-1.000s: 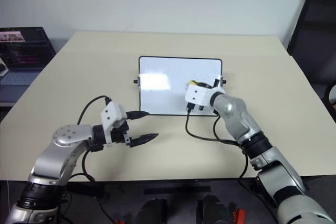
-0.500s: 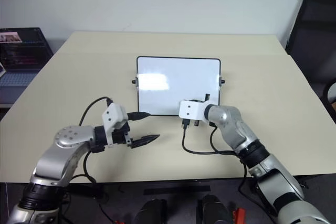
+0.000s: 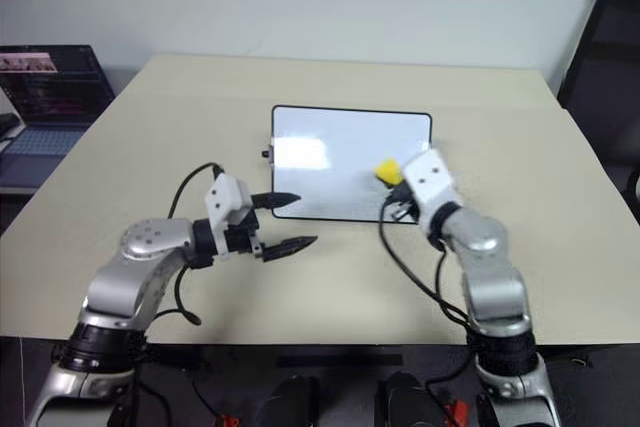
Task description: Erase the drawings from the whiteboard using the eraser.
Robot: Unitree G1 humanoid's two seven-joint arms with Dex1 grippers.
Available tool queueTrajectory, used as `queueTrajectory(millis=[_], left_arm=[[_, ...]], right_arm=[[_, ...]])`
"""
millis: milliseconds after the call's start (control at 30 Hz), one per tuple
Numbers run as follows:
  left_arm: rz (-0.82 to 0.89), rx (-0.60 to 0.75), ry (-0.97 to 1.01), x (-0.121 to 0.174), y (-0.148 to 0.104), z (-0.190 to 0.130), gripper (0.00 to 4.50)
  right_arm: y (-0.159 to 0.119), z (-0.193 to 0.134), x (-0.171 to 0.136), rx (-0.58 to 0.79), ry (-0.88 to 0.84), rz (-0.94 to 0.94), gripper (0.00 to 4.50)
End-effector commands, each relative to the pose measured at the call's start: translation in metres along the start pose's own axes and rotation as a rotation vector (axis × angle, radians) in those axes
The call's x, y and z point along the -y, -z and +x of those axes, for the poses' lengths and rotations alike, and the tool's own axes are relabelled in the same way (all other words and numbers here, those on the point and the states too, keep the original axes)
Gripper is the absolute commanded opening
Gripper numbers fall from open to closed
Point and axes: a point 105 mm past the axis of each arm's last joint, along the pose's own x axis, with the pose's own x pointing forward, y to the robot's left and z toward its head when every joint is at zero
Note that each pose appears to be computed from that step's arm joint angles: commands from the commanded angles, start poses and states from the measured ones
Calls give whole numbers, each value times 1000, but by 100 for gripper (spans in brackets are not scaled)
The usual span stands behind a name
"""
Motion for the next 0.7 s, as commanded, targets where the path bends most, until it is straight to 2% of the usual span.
queueTrajectory(millis=[33, 267, 467, 700], left_arm=[[31, 48, 87, 3, -15, 12, 450], [89, 39, 301, 12, -15, 44, 450], [186, 46, 446, 20, -21, 75, 450], [246, 73, 488, 22, -31, 97, 450]], right_arm=[[16, -27, 15, -82, 136, 81, 95], [49, -42, 20, -211, 267, 188, 95], [61, -20, 32, -240, 326, 247, 95], [73, -13, 51, -250, 393, 292, 95]])
